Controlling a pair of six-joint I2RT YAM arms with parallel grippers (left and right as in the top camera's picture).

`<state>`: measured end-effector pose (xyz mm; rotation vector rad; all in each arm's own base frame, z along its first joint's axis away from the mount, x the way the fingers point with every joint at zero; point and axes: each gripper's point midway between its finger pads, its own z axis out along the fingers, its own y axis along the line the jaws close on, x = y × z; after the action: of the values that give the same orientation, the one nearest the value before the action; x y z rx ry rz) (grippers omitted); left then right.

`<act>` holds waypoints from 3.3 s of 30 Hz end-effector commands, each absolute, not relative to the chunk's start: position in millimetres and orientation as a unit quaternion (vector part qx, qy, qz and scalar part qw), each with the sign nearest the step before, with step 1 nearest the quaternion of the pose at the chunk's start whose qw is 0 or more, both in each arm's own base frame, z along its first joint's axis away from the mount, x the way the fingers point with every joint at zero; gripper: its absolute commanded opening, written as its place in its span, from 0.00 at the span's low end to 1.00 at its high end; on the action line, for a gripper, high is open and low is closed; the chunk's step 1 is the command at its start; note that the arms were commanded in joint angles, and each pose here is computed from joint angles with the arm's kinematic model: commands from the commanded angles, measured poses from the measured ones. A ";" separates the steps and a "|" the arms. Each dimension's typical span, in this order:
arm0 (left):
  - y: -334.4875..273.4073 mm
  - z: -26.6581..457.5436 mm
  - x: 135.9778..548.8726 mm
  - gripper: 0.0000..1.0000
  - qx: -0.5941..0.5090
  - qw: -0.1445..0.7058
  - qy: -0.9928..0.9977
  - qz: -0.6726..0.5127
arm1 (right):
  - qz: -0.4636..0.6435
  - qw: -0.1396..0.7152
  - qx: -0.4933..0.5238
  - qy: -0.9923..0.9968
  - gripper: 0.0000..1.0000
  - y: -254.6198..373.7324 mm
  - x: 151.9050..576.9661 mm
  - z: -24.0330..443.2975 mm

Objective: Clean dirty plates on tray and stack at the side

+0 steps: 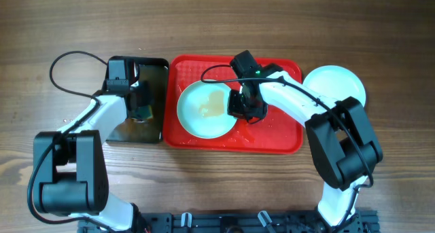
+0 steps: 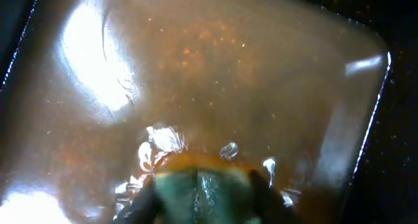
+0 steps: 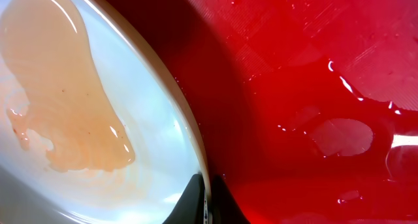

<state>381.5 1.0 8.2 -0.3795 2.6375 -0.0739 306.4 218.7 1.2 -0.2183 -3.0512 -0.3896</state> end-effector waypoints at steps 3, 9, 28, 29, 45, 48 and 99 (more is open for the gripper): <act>-2.0 10.5 376.0 0.04 -0.119 0.231 0.965 -0.031 | -0.080 0.042 -0.066 -0.994 0.04 199.2 296.9 -18.9; -3.9 19.7 349.4 0.88 -0.111 0.193 0.975 -0.026 | -0.080 0.042 -0.062 -0.994 0.04 199.2 296.7 -18.9; -30.8 -0.5 305.3 1.00 -0.083 0.092 0.991 -0.046 | -0.077 -0.068 -0.011 -0.995 0.04 193.0 326.2 43.0; -30.8 -0.5 305.3 1.00 -0.083 0.092 0.991 -0.046 | -0.070 -0.091 -0.004 -0.993 0.04 189.0 330.7 54.7; -30.8 -0.4 305.7 1.00 -0.083 0.092 0.991 -0.046 | 0.305 -0.356 0.124 -0.874 0.04 108.8 359.2 203.5; -30.8 -0.5 305.6 1.00 -0.083 0.092 0.991 -0.046 | 0.352 -0.390 0.180 -0.832 0.04 131.6 359.4 225.4; 20.2 90.3 298.9 1.00 -0.233 0.194 0.949 -0.081 | -0.141 -0.152 -0.085 -0.975 0.56 33.0 333.1 126.0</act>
<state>309.0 7.3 88.9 -0.4903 2.6731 -0.1636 332.6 6.3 105.9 -0.5201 -3.3163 -0.4789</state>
